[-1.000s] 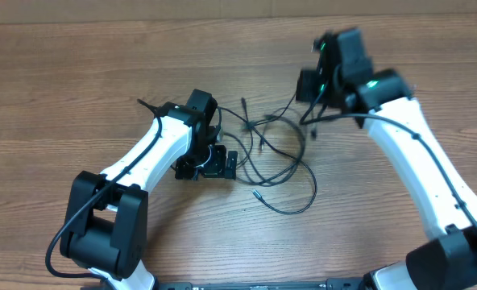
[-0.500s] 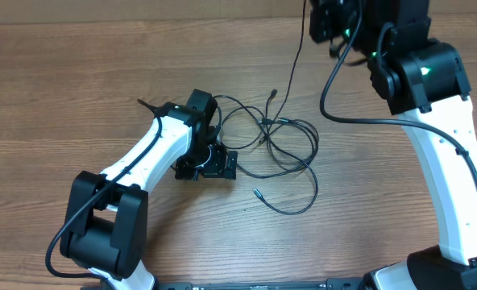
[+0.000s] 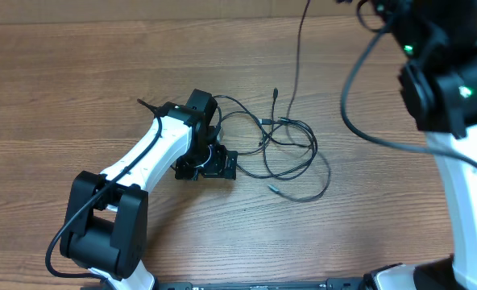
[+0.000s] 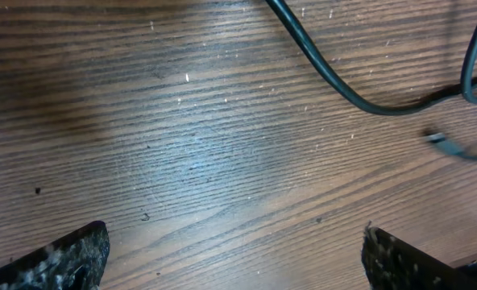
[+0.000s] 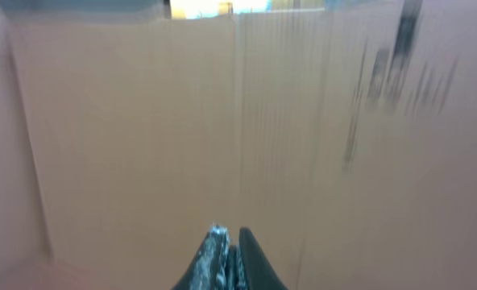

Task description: Untangle cables

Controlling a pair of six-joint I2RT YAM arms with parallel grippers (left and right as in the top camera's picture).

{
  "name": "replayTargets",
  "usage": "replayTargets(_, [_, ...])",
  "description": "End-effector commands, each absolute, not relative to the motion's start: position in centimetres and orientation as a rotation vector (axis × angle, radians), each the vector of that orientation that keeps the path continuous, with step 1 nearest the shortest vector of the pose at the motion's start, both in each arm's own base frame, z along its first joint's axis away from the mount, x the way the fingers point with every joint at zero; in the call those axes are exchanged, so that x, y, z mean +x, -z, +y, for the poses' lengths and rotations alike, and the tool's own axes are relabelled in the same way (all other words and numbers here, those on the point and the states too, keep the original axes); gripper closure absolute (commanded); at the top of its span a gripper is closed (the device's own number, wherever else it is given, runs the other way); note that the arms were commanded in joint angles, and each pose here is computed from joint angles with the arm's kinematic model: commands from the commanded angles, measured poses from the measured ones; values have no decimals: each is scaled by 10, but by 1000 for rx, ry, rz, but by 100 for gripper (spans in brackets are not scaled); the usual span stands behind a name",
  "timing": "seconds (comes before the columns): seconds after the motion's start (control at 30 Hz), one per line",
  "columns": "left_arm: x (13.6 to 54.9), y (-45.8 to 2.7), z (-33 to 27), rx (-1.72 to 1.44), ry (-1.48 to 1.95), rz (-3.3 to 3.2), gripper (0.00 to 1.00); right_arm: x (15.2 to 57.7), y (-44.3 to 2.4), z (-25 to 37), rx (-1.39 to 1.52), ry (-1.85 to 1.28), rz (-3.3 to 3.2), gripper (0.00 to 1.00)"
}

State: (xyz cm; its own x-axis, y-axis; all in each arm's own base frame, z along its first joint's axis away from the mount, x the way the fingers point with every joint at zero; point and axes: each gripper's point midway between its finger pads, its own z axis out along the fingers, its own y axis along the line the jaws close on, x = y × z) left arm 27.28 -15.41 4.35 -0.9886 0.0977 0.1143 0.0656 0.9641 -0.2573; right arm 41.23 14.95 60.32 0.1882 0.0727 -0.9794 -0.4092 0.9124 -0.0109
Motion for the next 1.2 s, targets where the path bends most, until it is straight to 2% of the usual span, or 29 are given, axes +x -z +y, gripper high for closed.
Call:
replayTargets(0.0, [271,-40,-155,-124,-371,-2980,0,350,-677,127,-271,-337,1118,96])
replayTargets(0.13, [270,-40,-155,-125,-371,-2980,1,312,-724,116,-245,-337,913,96])
replayTargets(0.23, [270,-40,-155,-125,-371,-2980,0,298,-741,112,-234,-336,821,96])
replayTargets(0.37, [271,-40,-155,-124,-371,-2980,0,286,-754,108,-212,-369,752,96])
replayTargets(0.47, [270,-40,-155,-125,-371,-2980,0,292,-748,110,-175,-466,801,96])
replayTargets(0.63, [271,-40,-155,-124,-370,-2980,0,337,-685,123,-161,-512,1125,96])
replayTargets(0.8, [271,-40,-155,-124,-370,-2980,0,367,-581,133,-170,-490,1560,96])
replayTargets(1.17, [270,-40,-155,-125,-371,-2980,0,359,-376,121,-121,-333,2381,96])
